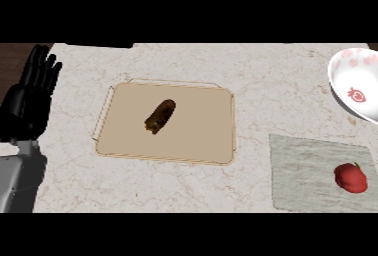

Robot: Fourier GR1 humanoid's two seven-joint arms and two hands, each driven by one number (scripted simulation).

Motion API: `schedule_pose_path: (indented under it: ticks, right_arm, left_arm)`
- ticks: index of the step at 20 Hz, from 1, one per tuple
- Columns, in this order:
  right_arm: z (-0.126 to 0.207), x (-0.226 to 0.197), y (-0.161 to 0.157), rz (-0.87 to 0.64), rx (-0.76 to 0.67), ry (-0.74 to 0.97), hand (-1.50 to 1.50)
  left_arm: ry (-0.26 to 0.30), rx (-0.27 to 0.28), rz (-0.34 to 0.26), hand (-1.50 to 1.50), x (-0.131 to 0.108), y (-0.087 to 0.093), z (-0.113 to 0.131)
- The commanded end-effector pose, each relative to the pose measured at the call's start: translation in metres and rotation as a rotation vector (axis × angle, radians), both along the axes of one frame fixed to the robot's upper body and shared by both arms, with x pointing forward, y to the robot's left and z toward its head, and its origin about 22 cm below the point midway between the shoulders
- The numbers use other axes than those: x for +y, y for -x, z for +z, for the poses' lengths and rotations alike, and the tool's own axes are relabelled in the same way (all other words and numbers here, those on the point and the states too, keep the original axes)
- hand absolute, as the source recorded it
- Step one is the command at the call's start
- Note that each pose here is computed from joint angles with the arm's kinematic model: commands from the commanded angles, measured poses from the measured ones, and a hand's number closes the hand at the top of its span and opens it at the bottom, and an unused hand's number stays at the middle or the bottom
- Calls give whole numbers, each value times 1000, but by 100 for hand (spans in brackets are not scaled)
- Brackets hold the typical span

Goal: Pick the squash from the placemat and place it in the bowl

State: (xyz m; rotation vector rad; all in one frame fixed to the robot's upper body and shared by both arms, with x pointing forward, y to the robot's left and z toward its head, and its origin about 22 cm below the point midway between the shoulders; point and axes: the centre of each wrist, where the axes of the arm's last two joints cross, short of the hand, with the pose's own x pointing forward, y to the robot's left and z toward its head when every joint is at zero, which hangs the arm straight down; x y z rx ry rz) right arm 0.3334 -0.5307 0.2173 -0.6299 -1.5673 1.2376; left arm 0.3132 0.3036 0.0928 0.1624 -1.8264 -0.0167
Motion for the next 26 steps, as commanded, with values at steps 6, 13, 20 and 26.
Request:
schedule_pose_path:
  ticks: [6,13,20,26]
  right_arm:
    - [-72,25,-19,24,128,-28,150]
    - [-105,37,-23,43,239,-258,-150]
    - [-91,37,-29,-4,69,-573,-150]
    - [-65,13,-16,-159,-36,-707,-150]
  left_arm:
    - [-11,-23,-18,0,1,-4,16]
    - [-11,-12,-3,0,-5,-7,3]
    - [-1,-13,14,0,-1,-3,2]
    - [-4,-29,16,0,3,-7,9]
